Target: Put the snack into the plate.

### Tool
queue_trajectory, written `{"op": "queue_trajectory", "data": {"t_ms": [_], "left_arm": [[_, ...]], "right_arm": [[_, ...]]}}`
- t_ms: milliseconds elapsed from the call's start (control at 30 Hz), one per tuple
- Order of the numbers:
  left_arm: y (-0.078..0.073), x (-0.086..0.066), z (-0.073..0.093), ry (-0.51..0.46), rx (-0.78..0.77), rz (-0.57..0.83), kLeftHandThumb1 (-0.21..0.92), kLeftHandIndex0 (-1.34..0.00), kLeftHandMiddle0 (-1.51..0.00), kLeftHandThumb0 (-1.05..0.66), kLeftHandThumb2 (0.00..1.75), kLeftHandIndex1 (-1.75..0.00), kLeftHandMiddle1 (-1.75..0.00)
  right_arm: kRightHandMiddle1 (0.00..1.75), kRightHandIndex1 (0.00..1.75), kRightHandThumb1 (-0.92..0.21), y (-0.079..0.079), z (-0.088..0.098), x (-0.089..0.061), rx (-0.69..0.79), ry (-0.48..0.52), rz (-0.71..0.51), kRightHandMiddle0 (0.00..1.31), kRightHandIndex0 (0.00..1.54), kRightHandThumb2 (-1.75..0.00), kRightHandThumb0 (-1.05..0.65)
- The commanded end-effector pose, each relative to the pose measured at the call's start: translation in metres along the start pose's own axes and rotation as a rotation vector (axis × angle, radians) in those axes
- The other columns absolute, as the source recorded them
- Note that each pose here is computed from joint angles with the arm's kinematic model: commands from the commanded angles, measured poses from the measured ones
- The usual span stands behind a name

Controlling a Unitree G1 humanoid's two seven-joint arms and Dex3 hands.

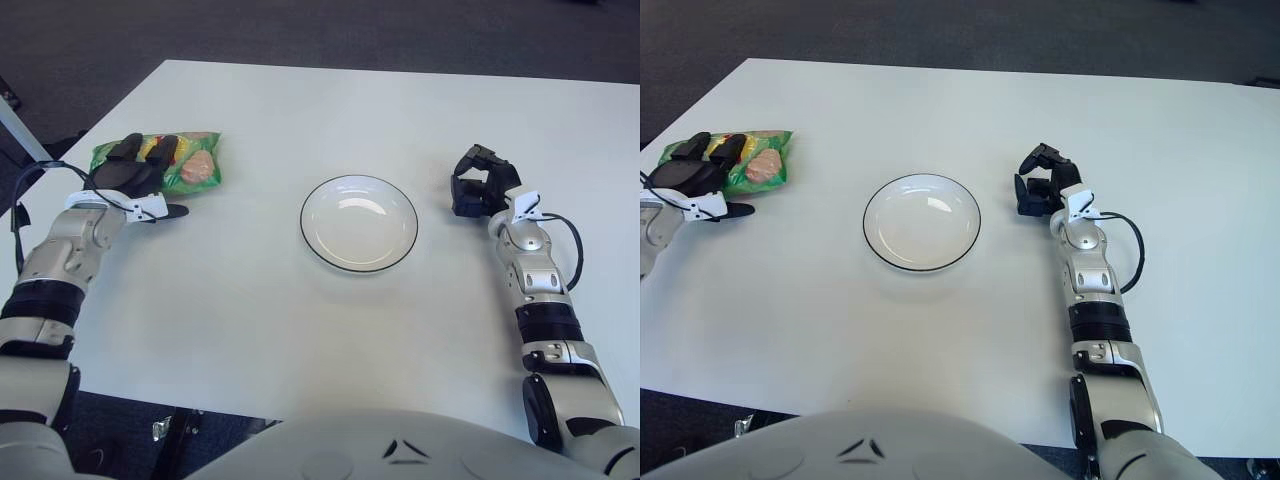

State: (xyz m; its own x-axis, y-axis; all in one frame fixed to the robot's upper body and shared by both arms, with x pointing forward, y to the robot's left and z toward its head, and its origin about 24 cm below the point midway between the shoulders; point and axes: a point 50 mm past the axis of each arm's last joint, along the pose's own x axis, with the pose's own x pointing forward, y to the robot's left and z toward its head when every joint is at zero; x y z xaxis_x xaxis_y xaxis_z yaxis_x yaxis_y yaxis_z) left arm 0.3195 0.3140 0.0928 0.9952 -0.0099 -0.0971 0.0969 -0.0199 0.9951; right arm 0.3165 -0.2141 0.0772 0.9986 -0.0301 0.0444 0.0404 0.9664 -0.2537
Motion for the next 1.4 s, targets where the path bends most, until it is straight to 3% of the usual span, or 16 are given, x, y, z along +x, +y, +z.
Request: {"op": "queue_trajectory", "data": {"t_ms": [0,200,267,300,433,500,567,600,700,733,800,900,1067,1367], "left_arm": [[-0.037,0.006,0.003,0.046,0.004,-0.084,0.92,0.0,0.0,-1.05,0.14,0.0,0.0],[-0.038,0.009,0.005,0.07,0.009,0.027,0.91,0.0,-0.11,-0.99,0.16,-0.03,-0.12],[-0.04,0.011,0.009,0.078,0.015,0.072,0.81,0.0,-0.05,-0.89,0.28,-0.18,-0.49],[-0.041,0.011,0.01,0.083,0.017,0.085,0.7,0.0,-0.03,-0.79,0.41,-0.31,-0.69],[-0.048,0.012,0.013,0.122,0.021,0.124,0.44,0.0,-0.01,-0.56,0.78,-0.62,-1.14],[-0.052,0.011,0.015,0.14,0.022,0.14,0.29,0.0,-0.07,-0.29,1.05,-1.0,-1.5],[-0.055,0.01,0.015,0.151,0.025,0.158,0.37,-0.01,-0.28,0.06,1.1,-1.36,-1.62],[-0.056,0.009,0.016,0.151,0.025,0.173,0.38,-0.02,-0.32,0.13,1.11,-1.43,-1.64],[-0.055,0.008,0.018,0.14,0.027,0.212,0.36,-0.33,-0.5,0.37,1.22,-1.66,-1.72],[-0.055,0.008,0.018,0.13,0.027,0.229,0.36,-0.37,-0.52,0.39,1.23,-1.68,-1.72],[-0.054,0.008,0.02,0.114,0.025,0.254,0.31,-0.58,-0.59,0.45,1.31,-1.72,-1.74],[-0.054,0.008,0.021,0.109,0.031,0.27,0.28,-0.72,-0.63,0.48,1.35,-1.74,-1.74],[-0.054,0.008,0.022,0.106,0.054,0.277,0.33,-0.85,-0.59,0.46,1.29,-1.74,-1.75],[-0.053,0.008,0.021,0.133,0.087,0.288,0.19,-0.91,-0.71,0.52,1.46,-1.75,-1.75]], "right_arm": [[1.75,1.75,-0.27,0.009,-0.041,-0.019,-0.04,0.201,0.05,0.65,1.3,-1.37,-0.5],[1.75,1.75,-0.27,0.01,-0.04,-0.019,-0.045,0.2,0.044,0.65,1.31,-1.37,-0.5],[1.75,1.75,-0.27,0.01,-0.039,-0.02,-0.046,0.202,0.041,0.65,1.31,-1.37,-0.5],[1.75,1.75,-0.27,0.011,-0.039,-0.02,-0.046,0.202,0.041,0.65,1.31,-1.37,-0.5],[1.75,1.75,-0.27,0.011,-0.038,-0.021,-0.045,0.204,0.042,0.65,1.31,-1.37,-0.5],[1.75,1.75,-0.27,0.011,-0.038,-0.022,-0.043,0.205,0.046,0.65,1.31,-1.37,-0.5],[1.75,1.75,-0.26,0.01,-0.038,-0.022,-0.041,0.206,0.051,0.66,1.3,-1.38,-0.5],[1.75,1.75,-0.26,0.01,-0.038,-0.023,-0.04,0.206,0.056,0.66,1.3,-1.38,-0.5],[1.75,1.75,-0.26,0.01,-0.038,-0.023,-0.038,0.203,0.065,0.66,1.29,-1.38,-0.5],[1.75,1.75,-0.26,0.009,-0.038,-0.023,-0.047,0.198,0.069,0.66,1.29,-1.38,-0.5],[1.75,1.75,-0.26,0.009,-0.038,-0.023,-0.063,0.191,0.073,0.66,1.3,-1.38,-0.5],[1.75,1.75,-0.26,0.009,-0.038,-0.023,-0.071,0.187,0.071,0.66,1.31,-1.38,-0.5],[1.75,1.75,-0.26,0.009,-0.038,-0.023,-0.082,0.182,0.065,0.66,1.33,-1.39,-0.51],[1.75,1.75,-0.27,0.01,-0.038,-0.024,-0.084,0.167,0.072,0.66,1.34,-1.38,-0.5]]}}
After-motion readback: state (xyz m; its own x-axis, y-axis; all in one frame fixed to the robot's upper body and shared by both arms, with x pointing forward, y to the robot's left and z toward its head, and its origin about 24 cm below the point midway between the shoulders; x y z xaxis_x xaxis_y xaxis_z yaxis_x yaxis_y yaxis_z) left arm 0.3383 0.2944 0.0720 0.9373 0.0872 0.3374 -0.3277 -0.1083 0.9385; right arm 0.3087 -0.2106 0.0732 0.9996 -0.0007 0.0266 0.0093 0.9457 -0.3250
